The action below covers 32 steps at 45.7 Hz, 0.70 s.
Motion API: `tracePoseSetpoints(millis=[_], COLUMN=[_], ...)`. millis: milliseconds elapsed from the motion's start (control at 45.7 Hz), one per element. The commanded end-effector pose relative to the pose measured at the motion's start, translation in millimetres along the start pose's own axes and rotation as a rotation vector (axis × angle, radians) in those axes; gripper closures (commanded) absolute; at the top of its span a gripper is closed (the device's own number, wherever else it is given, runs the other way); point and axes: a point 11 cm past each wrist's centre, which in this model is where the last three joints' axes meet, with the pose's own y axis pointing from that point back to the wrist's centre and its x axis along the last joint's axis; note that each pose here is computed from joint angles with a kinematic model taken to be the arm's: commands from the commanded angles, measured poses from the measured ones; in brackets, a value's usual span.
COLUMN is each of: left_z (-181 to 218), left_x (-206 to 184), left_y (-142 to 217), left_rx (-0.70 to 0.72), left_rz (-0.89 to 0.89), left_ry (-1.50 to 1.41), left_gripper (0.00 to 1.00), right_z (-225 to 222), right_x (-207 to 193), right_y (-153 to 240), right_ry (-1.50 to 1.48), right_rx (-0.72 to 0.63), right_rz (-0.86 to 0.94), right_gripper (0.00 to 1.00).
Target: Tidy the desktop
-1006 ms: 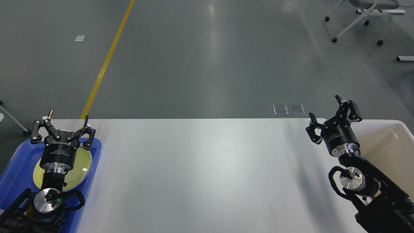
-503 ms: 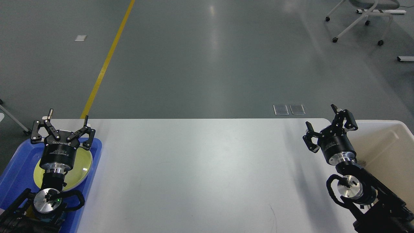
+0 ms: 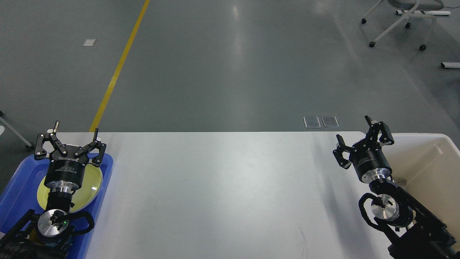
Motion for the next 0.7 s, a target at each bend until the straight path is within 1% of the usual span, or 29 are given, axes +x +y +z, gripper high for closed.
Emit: tracePoseSetpoints(millis=[0, 153, 241, 415, 481, 612, 678], left_z=[0, 1, 0, 1, 0, 0, 0], left_x=[0, 0, 0, 0, 0, 0, 0], left_y=[1, 0, 0, 0, 0, 0, 0], left_rx=[0.0, -0.001, -0.001, -0.001, -0.001, 0.0, -0.001], left_rz=[0.001, 0.0, 0.0, 0.0, 0.0, 0.0, 0.0], left_ry=[-0.001, -0.001, 0.001, -0.002, 0.001, 0.0, 0.001], left_gripper=[0.04, 0.04, 0.04, 0.04, 0.04, 0.04, 0.04], right_z=[-2, -3, 5, 11, 21, 55, 58], right_x=[-4, -10, -26, -30, -38, -59, -58], right_y=[-1, -2, -3, -2, -1, 5, 2], right_ry=[-0.006, -0.018, -0.061, -0.075, -0.098, -0.148, -0.184], right_rx=[0.015, 0.021, 0.033, 0.037, 0.026, -0.021, -0.026], right_rz=[-0.016, -0.027, -0.052, -0.049, -0.056, -0.068, -0.036], right_gripper=[0.0, 0.0, 0.0, 0.0, 0.0, 0.0, 0.0])
